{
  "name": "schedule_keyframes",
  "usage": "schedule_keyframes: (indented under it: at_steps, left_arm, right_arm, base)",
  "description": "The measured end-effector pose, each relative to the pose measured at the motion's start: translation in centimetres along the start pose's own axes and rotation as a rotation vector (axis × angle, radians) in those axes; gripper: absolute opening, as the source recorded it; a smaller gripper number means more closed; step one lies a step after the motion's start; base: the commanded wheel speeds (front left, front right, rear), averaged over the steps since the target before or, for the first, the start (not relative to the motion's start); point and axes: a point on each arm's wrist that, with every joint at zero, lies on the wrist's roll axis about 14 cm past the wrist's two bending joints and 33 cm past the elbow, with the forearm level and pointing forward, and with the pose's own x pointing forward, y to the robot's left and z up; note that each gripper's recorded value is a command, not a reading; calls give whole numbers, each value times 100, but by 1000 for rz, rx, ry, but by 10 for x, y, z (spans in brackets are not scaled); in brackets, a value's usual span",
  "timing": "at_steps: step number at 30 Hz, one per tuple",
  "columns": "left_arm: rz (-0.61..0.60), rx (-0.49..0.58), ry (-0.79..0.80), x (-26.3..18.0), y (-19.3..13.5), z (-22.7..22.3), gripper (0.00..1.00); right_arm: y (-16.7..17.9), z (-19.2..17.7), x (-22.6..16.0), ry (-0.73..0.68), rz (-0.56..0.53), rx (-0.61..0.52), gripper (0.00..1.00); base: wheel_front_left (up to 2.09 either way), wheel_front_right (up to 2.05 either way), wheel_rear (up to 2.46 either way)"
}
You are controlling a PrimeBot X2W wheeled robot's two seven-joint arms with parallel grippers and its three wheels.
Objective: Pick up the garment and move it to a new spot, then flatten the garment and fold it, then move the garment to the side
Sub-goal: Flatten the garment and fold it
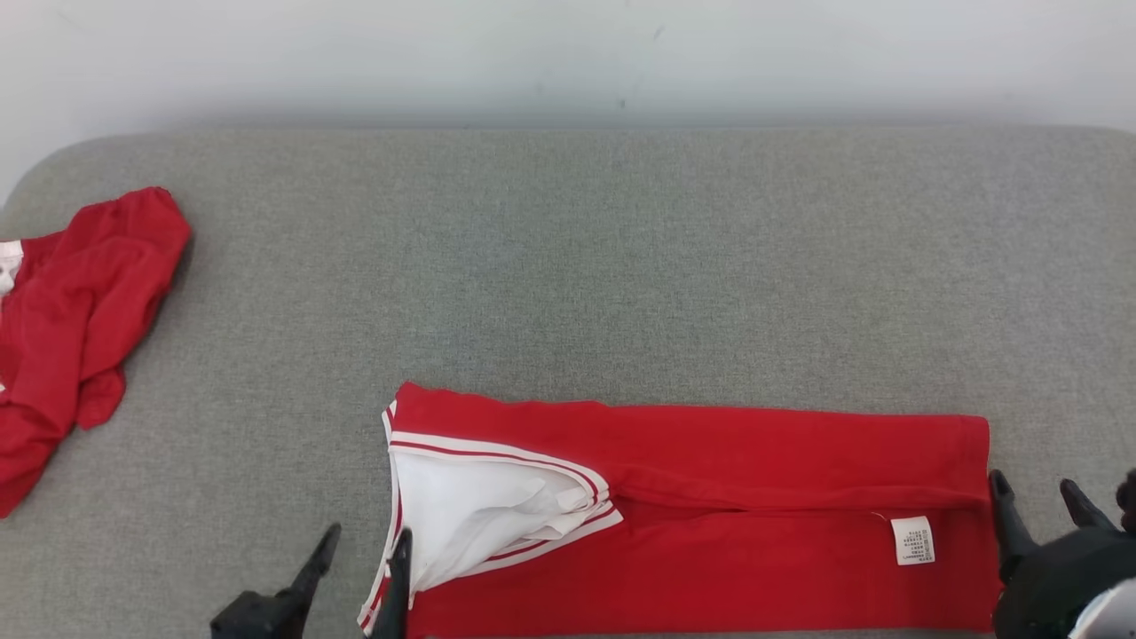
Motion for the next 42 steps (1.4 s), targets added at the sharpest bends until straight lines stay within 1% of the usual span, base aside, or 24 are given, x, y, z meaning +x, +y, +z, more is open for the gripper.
schedule_keyframes:
  at_steps: [2, 4, 8, 12, 16, 18, 20, 23, 27, 32, 39, 42]
  left_arm:
    - [14, -7, -73, 3, 1, 16, 100]
    - [19, 9, -123, 4, 0, 27, 100]
    - [51, 5, -298, 2, -1, 69, 100]
    - [91, 1, -371, -8, 5, 80, 100]
    - [112, -33, -426, -16, 10, 87, 100]
    - [107, -38, -435, -17, 11, 87, 100]
    - [112, -74, -437, -18, 15, 83, 100]
    - [129, -97, -449, -21, 26, 82, 100]
    - [138, -96, -440, -22, 36, 76, 100]
    - [134, -54, -406, -18, 37, 66, 100]
    - [125, -53, -371, -11, 37, 56, 100]
    - [116, -51, -351, -7, 34, 51, 100]
  right_arm:
    - [-2, 0, -4, -26, -7, 28, 100]
    - [-3, -1, -7, -45, -7, 49, 100]
    - [-5, -1, -11, -84, -7, 86, 100]
    - [-6, -6, -13, -110, 5, 155, 100]
    - [-4, -10, -14, -125, 16, 176, 100]
    - [-1, -11, -14, -126, 24, 179, 100]
    - [1, -10, -12, -128, 27, 178, 100]
    - [2, -6, -9, -134, 26, 169, 100]
    - [3, -7, -4, -116, 25, 168, 100]
    - [0, -12, 5, -48, 8, 155, 100]
    - [-8, -27, 16, 84, -29, 134, 100]
    - [-9, -27, 21, 115, -33, 120, 100]
  base:
    - [0, 0, 0]
    - [0, 0, 0]
    - [0, 0, 0]
    - [0, 0, 0]
    - [0, 0, 0]
    - [0, 0, 0]
    - [0, 0, 0]
    - [0, 0, 0]
    - [0, 0, 0]
    - [0, 0, 0]
    - [0, 0, 0]
    - [0, 0, 0]
